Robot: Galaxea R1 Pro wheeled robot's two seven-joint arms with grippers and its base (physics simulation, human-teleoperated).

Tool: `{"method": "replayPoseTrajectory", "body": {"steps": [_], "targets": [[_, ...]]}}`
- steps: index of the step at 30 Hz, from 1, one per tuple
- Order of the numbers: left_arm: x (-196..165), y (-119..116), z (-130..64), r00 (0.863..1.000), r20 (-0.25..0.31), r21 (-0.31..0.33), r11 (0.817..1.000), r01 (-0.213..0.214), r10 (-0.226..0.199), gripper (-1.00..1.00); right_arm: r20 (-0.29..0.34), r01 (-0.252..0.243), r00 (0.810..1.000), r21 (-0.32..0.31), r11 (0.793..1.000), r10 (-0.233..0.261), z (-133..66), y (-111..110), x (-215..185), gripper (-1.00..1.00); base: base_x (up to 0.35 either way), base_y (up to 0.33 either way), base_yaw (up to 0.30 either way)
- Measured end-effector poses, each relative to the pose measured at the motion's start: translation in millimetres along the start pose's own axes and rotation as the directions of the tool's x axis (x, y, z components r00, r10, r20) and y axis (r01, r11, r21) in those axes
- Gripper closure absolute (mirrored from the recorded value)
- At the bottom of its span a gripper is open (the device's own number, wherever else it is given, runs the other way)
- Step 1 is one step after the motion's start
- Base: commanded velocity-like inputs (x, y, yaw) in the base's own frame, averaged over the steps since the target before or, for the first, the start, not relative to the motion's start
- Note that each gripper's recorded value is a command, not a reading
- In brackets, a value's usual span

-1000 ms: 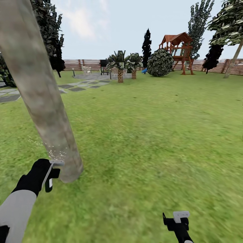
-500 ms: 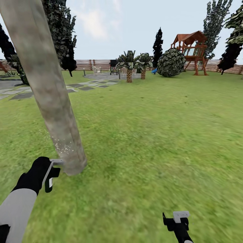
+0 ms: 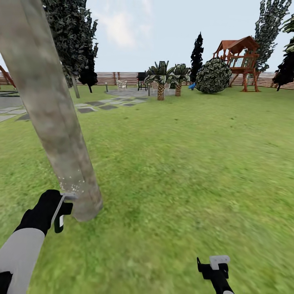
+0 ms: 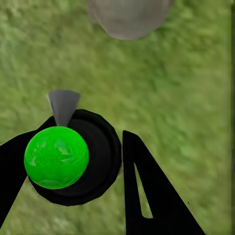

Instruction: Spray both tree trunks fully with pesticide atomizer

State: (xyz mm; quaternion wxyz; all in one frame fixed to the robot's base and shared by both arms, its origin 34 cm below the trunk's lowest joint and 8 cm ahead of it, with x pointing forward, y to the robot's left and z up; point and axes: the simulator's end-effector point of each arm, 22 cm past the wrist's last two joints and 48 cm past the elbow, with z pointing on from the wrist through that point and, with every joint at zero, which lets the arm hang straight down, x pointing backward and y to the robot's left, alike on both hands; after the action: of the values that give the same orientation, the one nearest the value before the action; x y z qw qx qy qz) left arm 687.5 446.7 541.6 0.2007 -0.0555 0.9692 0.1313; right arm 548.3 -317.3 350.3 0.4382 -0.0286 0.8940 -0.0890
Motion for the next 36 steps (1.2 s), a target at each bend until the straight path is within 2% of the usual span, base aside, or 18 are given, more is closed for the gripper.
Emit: {"method": "replayPoseTrajectory", "body": {"steps": [15,27,36], "targets": [[0.3,-0.3,0.4,1.000,-0.002,-0.002,1.000,-0.004,0.004,1.00,-0.001,0.000,1.000,-0.001,1.000,0.000,0.1,0.8,0.4,-1.00,0.040,-0.262,0.009],[0.7,0.0,0.4,1.000,-0.002,-0.002,1.000,-0.004,0.004,1.00,-0.002,0.000,1.000,-0.002,1.000,0.000,0.0,1.5,0.5,-1.00,0.022,-0.276,0.241],[1.2,0.4,0.5,1.000,-0.003,-0.004,1.000,-0.005,0.005,1.00,0.000,0.000,1.000,0.000,1.000,0.000,0.0,0.0,0.1,-1.00,0.193,-0.231,0.018]]}}
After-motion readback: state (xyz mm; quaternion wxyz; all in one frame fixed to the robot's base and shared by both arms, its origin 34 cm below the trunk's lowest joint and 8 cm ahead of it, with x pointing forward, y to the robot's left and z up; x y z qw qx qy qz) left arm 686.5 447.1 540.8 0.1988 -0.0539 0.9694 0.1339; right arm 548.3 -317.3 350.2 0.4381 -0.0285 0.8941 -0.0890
